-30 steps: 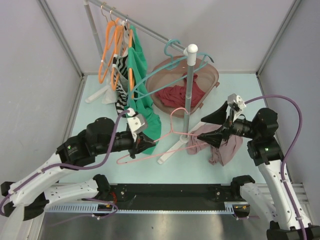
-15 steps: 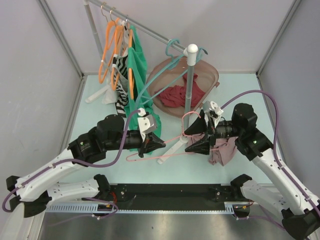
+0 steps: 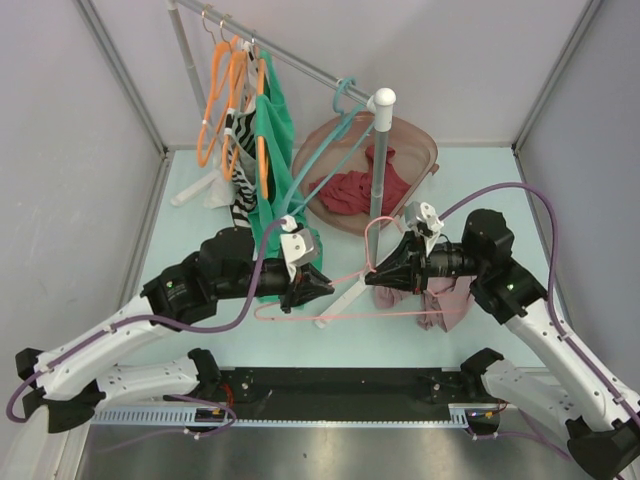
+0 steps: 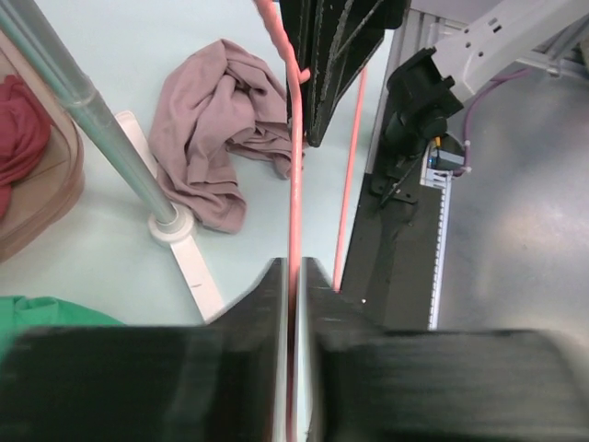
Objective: Place the tank top on the hanger
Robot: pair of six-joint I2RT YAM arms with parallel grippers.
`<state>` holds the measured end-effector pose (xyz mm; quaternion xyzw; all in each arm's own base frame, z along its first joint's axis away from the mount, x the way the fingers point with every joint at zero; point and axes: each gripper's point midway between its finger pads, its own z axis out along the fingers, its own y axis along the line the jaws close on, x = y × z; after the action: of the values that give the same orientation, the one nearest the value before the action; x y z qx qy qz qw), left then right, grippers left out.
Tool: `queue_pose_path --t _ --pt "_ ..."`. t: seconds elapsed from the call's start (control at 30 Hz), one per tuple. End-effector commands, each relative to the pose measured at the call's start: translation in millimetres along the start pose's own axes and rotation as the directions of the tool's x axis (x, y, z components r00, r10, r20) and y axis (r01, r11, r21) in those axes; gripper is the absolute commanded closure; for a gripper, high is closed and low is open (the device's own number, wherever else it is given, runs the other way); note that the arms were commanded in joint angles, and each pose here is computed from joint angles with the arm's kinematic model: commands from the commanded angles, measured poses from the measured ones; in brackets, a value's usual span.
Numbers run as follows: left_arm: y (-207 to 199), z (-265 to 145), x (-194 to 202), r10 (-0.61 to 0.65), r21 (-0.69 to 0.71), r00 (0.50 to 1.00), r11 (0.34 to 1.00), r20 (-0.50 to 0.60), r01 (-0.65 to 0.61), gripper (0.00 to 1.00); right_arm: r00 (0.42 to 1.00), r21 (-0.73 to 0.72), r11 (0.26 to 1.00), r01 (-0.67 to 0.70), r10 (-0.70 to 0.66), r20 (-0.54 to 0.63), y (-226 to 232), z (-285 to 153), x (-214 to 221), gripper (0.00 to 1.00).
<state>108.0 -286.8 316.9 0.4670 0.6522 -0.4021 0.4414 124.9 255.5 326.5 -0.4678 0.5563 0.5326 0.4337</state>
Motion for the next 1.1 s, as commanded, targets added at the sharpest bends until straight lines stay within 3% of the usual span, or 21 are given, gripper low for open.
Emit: queue_pose_path --t 0.0,0.1,0.13,0.33,0.5,0.6,0.77,1.0,1.07 --pt "14.3 3.7 -12.2 0.023 -0.069 0.999 0.997 0.039 -0.020 0.41 0.995 0.111 0.990 0.092 -0.095 0.018 -8.7 -7.4 -14.9 1.00" --pt "27.4 -0.8 -17.8 0.025 -0.149 0.998 0.989 0.061 -0.015 0.05 0.994 0.218 0.970 0.106 -0.106 -0.012 -22.9 -16.0 -12.1 1.00" --pt "31.4 -2.7 -19.7 0.023 -0.175 0.997 0.985 0.069 -0.010 0.00 0.994 0.249 0.962 0.109 -0.107 -0.023 -27.5 -19.4 -11.2 1.00" --pt "58.2 -25.7 -28.6 0.023 -0.345 0.987 0.938 0.160 0.034 0.00 0.991 0.430 0.893 0.131 -0.104 -0.087 -45.7 -49.9 -18.1 1.00" --pt "60.8 -28.9 -12.6 -0.008 -0.336 0.983 0.939 0.183 0.070 0.01 0.981 0.513 0.849 0.127 -0.031 -0.190 -51.9 -73.1 -11.7 1.00" --pt "59.4 -17.4 11.0 -0.030 -0.310 0.991 0.948 0.131 0.070 0.02 0.977 0.562 0.818 0.125 -0.001 -0.215 -56.9 -86.7 -17.7 1.00" --pt "58.1 23.0 68.0 -0.130 -0.243 0.990 0.960 0.055 0.139 0.08 0.982 0.544 0.829 0.129 -0.029 -0.188 -48.2 -90.5 -30.1 1.00" --pt "65.2 54.0 86.4 -0.188 -0.225 0.968 0.949 0.168 0.223 0.09 0.982 0.535 0.828 0.169 -0.096 -0.163 -28.6 -98.0 -43.9 1.00" --pt "70.1 61.4 100.4 -0.199 -0.242 0.970 0.943 0.139 0.228 0.09 0.982 0.515 0.839 0.174 -0.107 -0.157 -21.3 -96.6 -45.9 1.00"
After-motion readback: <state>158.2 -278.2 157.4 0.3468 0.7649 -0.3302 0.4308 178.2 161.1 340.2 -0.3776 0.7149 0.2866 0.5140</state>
